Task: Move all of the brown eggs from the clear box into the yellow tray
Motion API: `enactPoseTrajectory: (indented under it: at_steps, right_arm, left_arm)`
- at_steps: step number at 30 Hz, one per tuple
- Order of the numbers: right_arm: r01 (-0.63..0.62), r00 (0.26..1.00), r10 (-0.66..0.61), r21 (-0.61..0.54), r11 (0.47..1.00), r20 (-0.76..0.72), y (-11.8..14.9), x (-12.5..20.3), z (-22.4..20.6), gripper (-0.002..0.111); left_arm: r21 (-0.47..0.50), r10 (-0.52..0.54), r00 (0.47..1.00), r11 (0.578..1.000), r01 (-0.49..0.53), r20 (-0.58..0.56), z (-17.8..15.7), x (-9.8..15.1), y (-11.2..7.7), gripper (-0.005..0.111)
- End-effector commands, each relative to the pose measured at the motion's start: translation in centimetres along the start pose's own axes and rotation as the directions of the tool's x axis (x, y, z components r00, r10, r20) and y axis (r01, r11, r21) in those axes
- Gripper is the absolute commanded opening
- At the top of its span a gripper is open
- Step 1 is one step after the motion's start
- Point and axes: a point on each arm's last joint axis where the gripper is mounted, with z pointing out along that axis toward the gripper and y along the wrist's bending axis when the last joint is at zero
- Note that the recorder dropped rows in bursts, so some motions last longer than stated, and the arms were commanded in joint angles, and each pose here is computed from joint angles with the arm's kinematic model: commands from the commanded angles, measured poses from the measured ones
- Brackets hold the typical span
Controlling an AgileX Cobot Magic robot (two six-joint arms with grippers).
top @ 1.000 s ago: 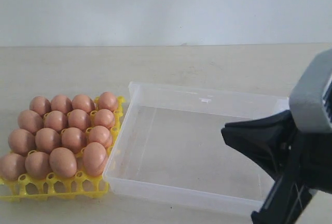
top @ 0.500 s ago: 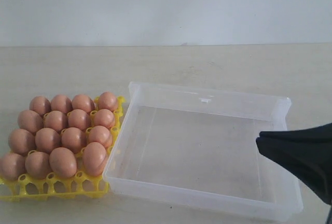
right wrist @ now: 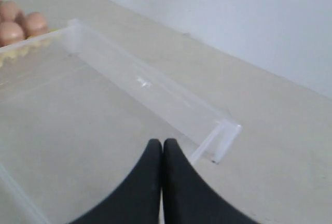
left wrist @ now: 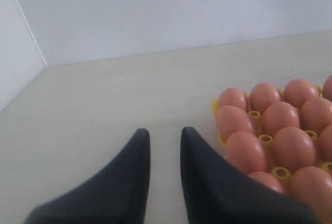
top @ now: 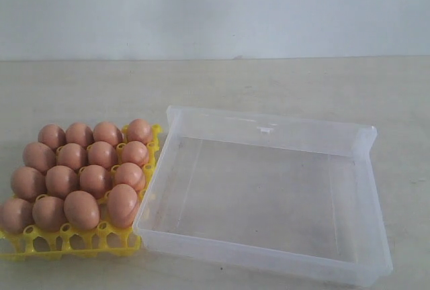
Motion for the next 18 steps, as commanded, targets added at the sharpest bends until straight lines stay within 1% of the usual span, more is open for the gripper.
enactPoseTrajectory:
  at_steps: [1, 5, 8, 14, 18]
  right_arm:
    - [-0.012, 0.998, 0.005, 0.112, 0.994, 0.059, -0.6, 0.5, -0.9, 0.0]
    - [-0.024, 0.997, 0.01, 0.177, 0.984, 0.082, -0.8, 1.0, -1.4, 0.0]
    - [-0.03, 0.996, 0.013, 0.203, 0.979, 0.084, -0.8, 1.5, -1.5, 0.0]
    - [-0.029, 0.998, 0.019, 0.195, 0.98, 0.053, -0.4, 3.0, -1.1, 0.0]
    - [-0.029, 0.999, 0.022, 0.193, 0.981, 0.039, -0.4, 3.2, -1.1, 0.0]
  left_arm:
    - [-0.001, -0.004, 1.0, 1.0, 0.004, 0.0, 0.0, 0.1, 0.0, 0.022]
    - [-0.001, -0.004, 1.0, 1.0, 0.004, 0.0, 0.0, 0.1, 0.0, 0.022]
    - [-0.001, -0.004, 1.0, 1.0, 0.004, 0.0, 0.0, 0.1, 0.0, 0.022]
    - [-0.001, -0.004, 1.0, 1.0, 0.004, 0.0, 0.0, 0.1, 0.0, 0.022]
    - [-0.001, -0.004, 1.0, 1.0, 0.004, 0.0, 0.0, 0.1, 0.0, 0.022]
